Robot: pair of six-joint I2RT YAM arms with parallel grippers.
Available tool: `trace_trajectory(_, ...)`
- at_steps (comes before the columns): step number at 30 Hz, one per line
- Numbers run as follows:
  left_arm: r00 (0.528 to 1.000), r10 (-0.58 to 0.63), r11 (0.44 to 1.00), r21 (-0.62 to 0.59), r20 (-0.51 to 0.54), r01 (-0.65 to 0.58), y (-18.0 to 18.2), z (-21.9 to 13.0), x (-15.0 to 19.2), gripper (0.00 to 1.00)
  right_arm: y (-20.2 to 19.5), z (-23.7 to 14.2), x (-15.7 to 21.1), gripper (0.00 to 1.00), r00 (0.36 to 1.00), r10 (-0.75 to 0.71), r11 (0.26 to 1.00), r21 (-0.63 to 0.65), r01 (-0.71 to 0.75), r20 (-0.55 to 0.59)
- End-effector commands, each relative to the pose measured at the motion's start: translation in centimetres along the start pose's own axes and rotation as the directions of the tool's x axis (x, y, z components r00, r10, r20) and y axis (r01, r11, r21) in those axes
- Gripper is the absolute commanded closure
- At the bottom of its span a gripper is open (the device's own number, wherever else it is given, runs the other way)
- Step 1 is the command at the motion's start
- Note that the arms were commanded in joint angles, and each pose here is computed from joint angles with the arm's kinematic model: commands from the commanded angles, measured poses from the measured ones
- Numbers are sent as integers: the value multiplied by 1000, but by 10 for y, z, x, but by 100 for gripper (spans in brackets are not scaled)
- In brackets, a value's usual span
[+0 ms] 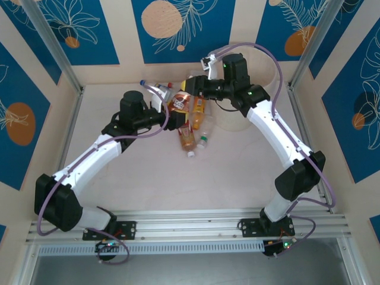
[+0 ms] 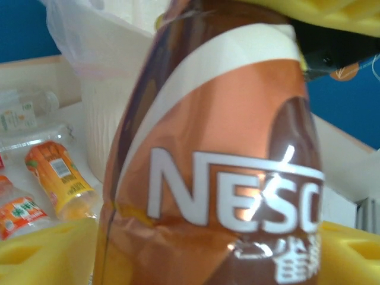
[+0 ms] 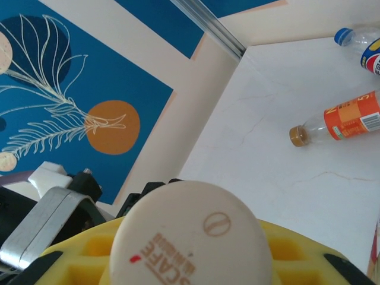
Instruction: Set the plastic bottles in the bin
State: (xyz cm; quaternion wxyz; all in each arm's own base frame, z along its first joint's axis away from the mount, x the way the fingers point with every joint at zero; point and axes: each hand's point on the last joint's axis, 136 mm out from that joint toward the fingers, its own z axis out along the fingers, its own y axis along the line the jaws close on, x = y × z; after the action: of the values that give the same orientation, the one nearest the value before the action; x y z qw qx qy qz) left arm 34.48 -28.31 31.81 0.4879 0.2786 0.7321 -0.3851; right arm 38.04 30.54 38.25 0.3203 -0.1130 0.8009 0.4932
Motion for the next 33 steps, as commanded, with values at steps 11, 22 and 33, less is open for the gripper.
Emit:
trace_trajectory(11, 997, 18, 986, -166, 72, -6, 9, -30, -16, 0, -6, -83, -89, 80, 940, -251, 935, 308, 175, 229)
trace_trajectory(22, 999, -5, 941, -338, 49, 21, 39, -41, -7, 0, -87, -135, -179, 80, 814, -521, 641, 747, 174, 257)
trace_trajectory(33, 988, -149, 881, -448, 36, 149, 81, -53, 10, 0, -179, -100, -180, 80, 867, -491, 525, 823, 215, 87)
